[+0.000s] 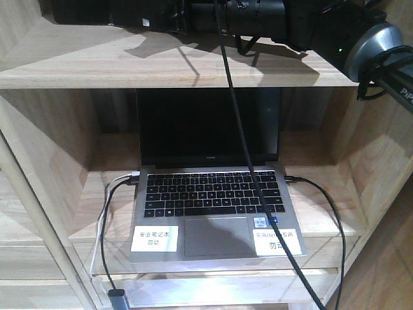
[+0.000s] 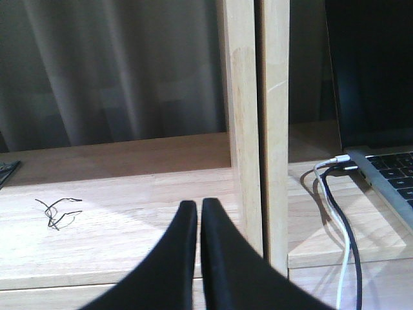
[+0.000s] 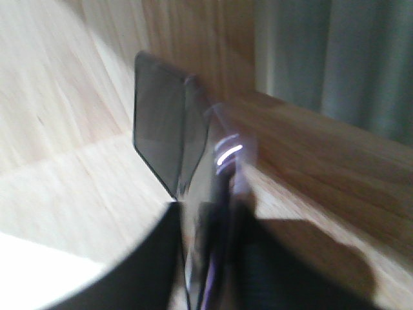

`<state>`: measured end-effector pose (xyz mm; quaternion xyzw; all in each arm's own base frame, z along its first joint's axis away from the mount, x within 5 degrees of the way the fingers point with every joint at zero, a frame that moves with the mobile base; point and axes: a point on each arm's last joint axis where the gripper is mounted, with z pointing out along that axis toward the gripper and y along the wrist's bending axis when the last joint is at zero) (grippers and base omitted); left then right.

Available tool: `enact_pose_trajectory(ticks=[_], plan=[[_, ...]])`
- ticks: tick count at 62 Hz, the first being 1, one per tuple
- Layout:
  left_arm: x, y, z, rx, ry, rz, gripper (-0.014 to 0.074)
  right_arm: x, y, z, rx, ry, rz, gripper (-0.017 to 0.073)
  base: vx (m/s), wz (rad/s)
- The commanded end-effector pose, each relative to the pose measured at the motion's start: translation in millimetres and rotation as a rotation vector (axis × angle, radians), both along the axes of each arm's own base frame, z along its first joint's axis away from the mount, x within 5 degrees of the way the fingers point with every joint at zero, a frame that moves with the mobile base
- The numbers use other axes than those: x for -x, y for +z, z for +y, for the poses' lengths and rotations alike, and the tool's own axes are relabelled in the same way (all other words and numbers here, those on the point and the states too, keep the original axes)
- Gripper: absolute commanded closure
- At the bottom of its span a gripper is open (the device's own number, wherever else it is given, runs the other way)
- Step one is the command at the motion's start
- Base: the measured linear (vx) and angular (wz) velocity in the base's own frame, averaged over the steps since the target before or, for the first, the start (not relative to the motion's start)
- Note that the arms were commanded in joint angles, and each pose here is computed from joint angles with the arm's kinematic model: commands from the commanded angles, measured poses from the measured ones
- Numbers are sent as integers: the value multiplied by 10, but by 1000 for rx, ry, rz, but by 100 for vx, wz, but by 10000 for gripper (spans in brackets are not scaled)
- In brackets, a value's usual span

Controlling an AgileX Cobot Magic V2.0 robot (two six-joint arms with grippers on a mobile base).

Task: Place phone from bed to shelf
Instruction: 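Raise the right gripper with the phone above the upper shelf, then lower the phone flat onto the upper shelf and open the right gripper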

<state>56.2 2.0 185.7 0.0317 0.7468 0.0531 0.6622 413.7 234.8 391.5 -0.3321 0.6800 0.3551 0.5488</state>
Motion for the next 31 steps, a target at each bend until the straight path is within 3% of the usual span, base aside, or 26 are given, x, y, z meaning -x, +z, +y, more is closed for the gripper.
enact_pose_trajectory(ticks=[1, 13, 31], plan=[[13, 145, -2, 11, -2, -108, 592, 116, 371, -87, -65, -45, -83, 209, 0, 0], [13, 145, -2, 11, -2, -108, 592, 107, 430, -134, -57, -103, -115, 34, 0, 0], [13, 145, -2, 11, -2, -108, 592, 225, 604, -219, -2, -133, -177, 15, 0, 0]])
